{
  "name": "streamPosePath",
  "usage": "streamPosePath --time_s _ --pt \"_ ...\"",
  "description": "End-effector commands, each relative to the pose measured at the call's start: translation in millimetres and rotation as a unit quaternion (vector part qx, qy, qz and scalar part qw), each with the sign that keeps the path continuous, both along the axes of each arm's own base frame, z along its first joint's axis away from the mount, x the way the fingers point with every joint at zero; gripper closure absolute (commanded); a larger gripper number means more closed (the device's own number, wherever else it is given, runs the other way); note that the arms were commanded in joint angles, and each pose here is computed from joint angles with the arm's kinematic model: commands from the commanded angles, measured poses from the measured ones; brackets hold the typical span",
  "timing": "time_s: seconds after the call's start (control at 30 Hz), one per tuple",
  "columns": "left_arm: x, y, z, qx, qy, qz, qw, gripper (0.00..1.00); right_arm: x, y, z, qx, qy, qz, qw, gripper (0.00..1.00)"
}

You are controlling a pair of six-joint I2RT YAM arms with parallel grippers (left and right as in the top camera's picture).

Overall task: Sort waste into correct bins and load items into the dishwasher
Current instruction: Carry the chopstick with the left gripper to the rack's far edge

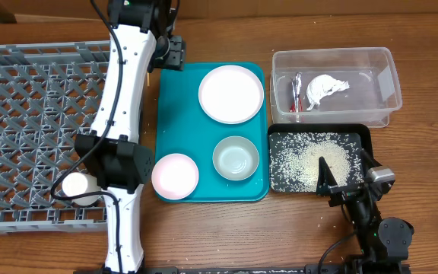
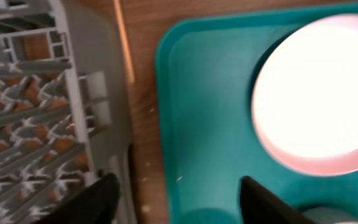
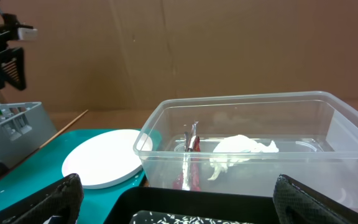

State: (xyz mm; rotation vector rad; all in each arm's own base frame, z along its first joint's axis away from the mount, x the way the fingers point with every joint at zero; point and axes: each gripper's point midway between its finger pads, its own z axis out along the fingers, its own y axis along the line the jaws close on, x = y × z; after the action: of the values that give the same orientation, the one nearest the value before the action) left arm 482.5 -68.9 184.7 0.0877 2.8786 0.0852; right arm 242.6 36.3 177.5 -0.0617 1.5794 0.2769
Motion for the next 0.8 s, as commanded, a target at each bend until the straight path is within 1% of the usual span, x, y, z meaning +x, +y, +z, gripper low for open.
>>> streamPosePath --time_s 0.0,0.03,0.1,0.13,0.2,0.33,0.37,0.43,0.53,0.57,0.63,0.67,0.73,0.77 --pt "-1.1 27.5 8.8 0.015 -0.003 0.015 1.000 0.49 0.3 -1.6 -1.9 -0.002 -0.003 -0.003 1.000 0.00" --pt "-3.8 32.5 9.4 0.008 0.002 0.021 1.000 0.52 0.3 -1.6 -1.9 -0.002 -0.003 -0.003 1.000 0.00" --pt "-9.1 44.3 15.7 0.001 0.004 0.037 0.999 0.52 0.3 -1.6 -1.9 -0.002 -0.003 -0.003 1.000 0.00" --pt "-11.7 51.1 21.6 -0.002 0.000 0.048 0.999 0.51 0.3 -1.6 -1.9 -0.002 -0.003 -0.003 1.000 0.00" --pt "-17.3 70.6 41.2 -0.006 -0.019 0.074 0.997 0.43 0.3 -1.6 -1.9 -0.002 -0.003 -0.003 1.000 0.00" --pt "-35.3 106.4 88.6 -0.024 -0.071 0.124 0.989 0.40 0.3 -1.6 -1.9 -0.002 -0.003 -0.003 1.000 0.00" --pt "-41.2 114.4 100.2 -0.026 -0.084 0.133 0.987 0.38 0.3 -1.6 -1.9 -0.002 -0.003 -0.003 1.000 0.00" --pt "-55.7 131.1 121.6 -0.024 -0.106 0.152 0.982 0.28 0.3 -1.6 -1.9 -0.002 -0.003 -0.003 1.000 0.00" --pt "-78.0 149.3 145.1 -0.022 -0.127 0.176 0.976 0.21 0.3 -1.6 -1.9 -0.002 -0.003 -0.003 1.000 0.00" --pt "-82.3 153.3 151.1 -0.023 -0.135 0.182 0.974 0.20 0.3 -1.6 -1.9 -0.002 -0.003 -0.003 1.000 0.00" --pt "-88.9 155.7 161.5 -0.034 -0.149 0.185 0.971 0.14 0.3 -1.6 -1.9 -0.002 -0.003 -0.003 1.000 0.00" --pt "-89.5 154.3 162.8 -0.039 -0.150 0.182 0.971 0.14 0.3 -1.6 -1.9 -0.002 -0.003 -0.003 1.000 0.00" --pt "-85.5 138.9 160.2 -0.070 -0.145 0.153 0.975 0.18 0.3 -1.6 -1.9 -0.002 -0.003 -0.003 1.000 0.01" --pt "-82.0 129.9 156.1 -0.081 -0.139 0.140 0.977 0.21 0.3 -1.6 -1.9 -0.002 -0.003 -0.003 1.000 0.00"
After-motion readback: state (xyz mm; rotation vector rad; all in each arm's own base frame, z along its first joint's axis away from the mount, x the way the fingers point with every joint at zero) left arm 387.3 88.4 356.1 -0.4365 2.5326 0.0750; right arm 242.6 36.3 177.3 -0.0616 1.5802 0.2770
